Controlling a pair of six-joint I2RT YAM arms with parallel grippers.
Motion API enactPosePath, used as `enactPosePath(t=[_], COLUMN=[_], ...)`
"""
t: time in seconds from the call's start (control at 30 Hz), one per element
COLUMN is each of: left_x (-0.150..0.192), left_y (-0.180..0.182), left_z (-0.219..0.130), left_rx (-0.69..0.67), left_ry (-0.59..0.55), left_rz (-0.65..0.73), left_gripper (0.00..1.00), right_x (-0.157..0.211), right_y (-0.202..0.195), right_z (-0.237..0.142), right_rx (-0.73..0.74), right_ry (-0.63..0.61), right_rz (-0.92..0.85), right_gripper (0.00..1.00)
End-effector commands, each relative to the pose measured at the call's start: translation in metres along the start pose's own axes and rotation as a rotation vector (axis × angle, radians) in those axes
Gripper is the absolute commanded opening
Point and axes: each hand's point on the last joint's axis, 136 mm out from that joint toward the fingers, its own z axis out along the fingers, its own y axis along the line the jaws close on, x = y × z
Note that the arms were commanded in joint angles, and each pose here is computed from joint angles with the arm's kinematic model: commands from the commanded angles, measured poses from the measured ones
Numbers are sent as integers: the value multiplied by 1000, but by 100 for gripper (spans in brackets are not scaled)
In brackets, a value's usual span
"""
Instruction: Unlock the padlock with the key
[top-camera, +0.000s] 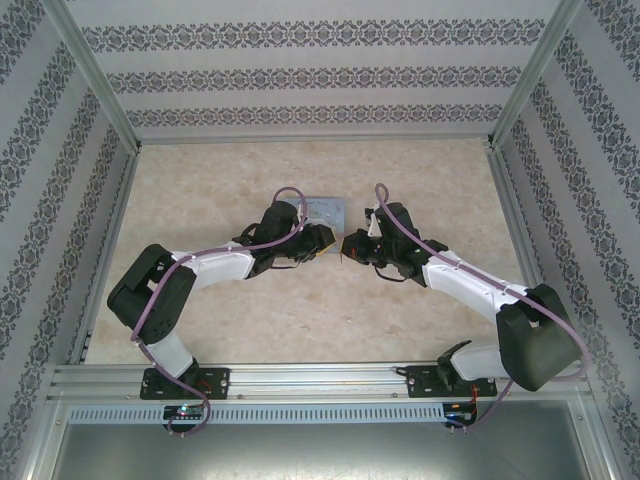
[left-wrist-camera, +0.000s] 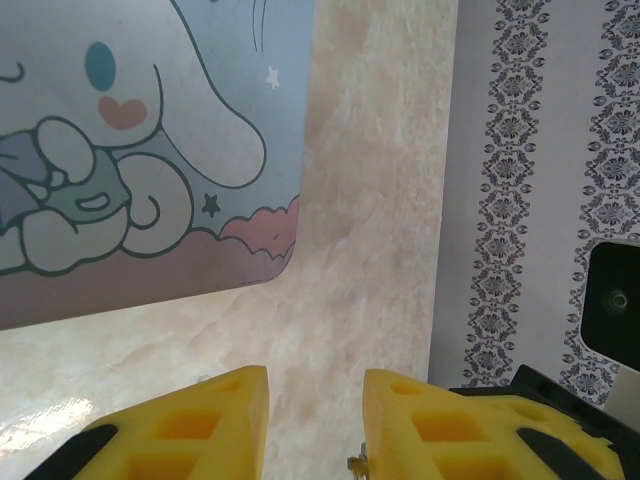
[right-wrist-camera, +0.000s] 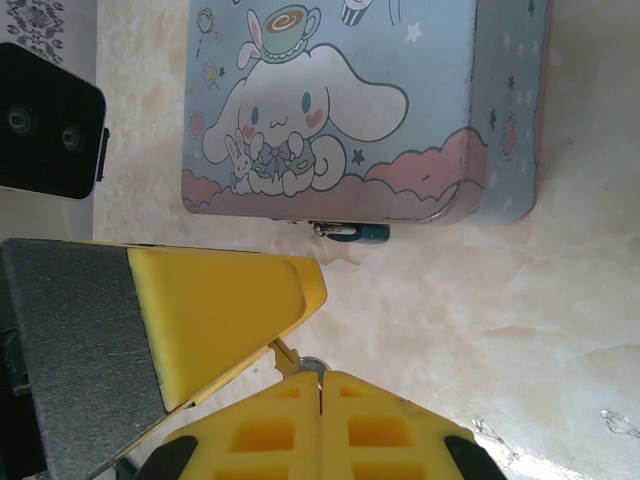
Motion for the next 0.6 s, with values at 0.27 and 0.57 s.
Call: enactPosePath(t=[0.27,0.57], left_x=[-4,-4], left_y=[-16,-17], left_z=[4,5], left_rx=[36,39], left_ry=[-17,-16], left_rz=[20,23], left_gripper=[23,0], right_x=[5,8], right_y=[8,7], right_z=[3,4], right_rx=[-39,-40], right_ry=[17,24], right_rz=[2,1], right_gripper=[0,0])
